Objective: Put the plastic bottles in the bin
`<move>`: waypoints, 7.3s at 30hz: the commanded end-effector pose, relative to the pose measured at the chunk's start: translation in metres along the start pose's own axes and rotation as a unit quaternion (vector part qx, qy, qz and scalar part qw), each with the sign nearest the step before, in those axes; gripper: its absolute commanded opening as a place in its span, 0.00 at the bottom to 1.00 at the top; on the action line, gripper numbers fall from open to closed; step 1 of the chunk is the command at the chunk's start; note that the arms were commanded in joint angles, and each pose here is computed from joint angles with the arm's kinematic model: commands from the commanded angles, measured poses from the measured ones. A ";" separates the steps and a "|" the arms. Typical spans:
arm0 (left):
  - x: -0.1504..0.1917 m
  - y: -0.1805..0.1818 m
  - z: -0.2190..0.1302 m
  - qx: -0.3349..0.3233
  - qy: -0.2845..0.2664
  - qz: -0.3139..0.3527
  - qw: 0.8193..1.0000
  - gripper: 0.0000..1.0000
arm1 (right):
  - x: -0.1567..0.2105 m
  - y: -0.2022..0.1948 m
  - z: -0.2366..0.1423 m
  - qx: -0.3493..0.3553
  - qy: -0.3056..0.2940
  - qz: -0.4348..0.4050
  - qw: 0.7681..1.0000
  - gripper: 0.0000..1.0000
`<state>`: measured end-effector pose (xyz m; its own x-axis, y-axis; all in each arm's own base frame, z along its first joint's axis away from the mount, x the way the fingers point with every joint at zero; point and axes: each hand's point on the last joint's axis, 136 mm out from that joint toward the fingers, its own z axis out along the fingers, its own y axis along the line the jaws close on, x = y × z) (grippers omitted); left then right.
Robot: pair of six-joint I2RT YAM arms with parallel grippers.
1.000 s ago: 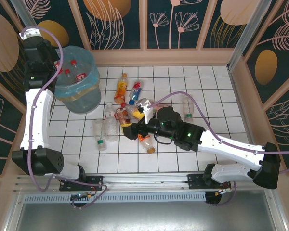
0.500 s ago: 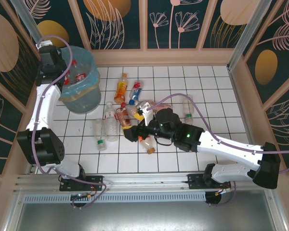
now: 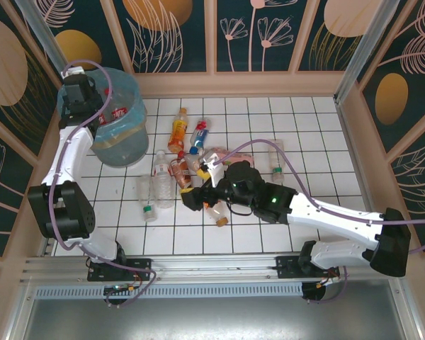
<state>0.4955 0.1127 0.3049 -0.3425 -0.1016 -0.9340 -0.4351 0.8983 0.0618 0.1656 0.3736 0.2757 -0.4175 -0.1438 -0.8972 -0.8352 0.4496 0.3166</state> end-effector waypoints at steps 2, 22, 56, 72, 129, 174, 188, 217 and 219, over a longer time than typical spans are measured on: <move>0.017 -0.003 0.013 0.005 0.017 0.015 1.000 0.02 | 0.004 0.003 0.006 -0.003 0.010 -0.017 1.000 0.91; 0.056 0.004 0.029 -0.028 0.038 -0.032 0.998 0.01 | 0.016 0.003 0.023 -0.001 0.030 -0.017 0.999 0.91; -0.102 0.014 -0.114 0.078 -0.117 -0.120 0.983 0.66 | 0.018 -0.009 0.039 0.049 0.044 -0.006 0.998 0.91; 0.019 -0.179 -0.228 0.388 -0.059 0.079 0.916 0.62 | 0.036 -0.153 0.011 0.181 0.140 0.017 0.973 0.87; 0.111 -0.206 -0.243 0.499 0.034 0.106 0.859 0.78 | 0.182 -0.222 0.037 0.200 0.372 0.030 0.906 0.63; 0.019 -0.212 -0.313 0.605 0.087 -0.186 0.770 0.75 | 0.002 -0.110 -0.042 0.109 0.022 -0.036 0.993 0.49; 0.029 -0.215 -0.309 0.604 0.105 -0.187 0.768 0.58 | 0.008 -0.080 -0.046 0.026 0.014 -0.046 0.999 0.49; -0.133 -0.132 -0.324 0.435 -0.148 -0.151 0.875 0.00 | -0.060 -0.061 -0.033 0.083 -0.057 -0.105 0.989 0.99; -0.159 -0.116 -0.328 0.403 -0.184 -0.147 0.884 0.00 | -0.065 -0.053 -0.024 0.071 -0.051 -0.114 0.990 0.99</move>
<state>0.3227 -0.1436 0.5405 -0.0799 -0.4533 -0.8878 0.4491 0.7787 -0.4380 0.2242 0.3257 0.3076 -0.2474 -0.1664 -0.9545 -0.8312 0.5426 0.1209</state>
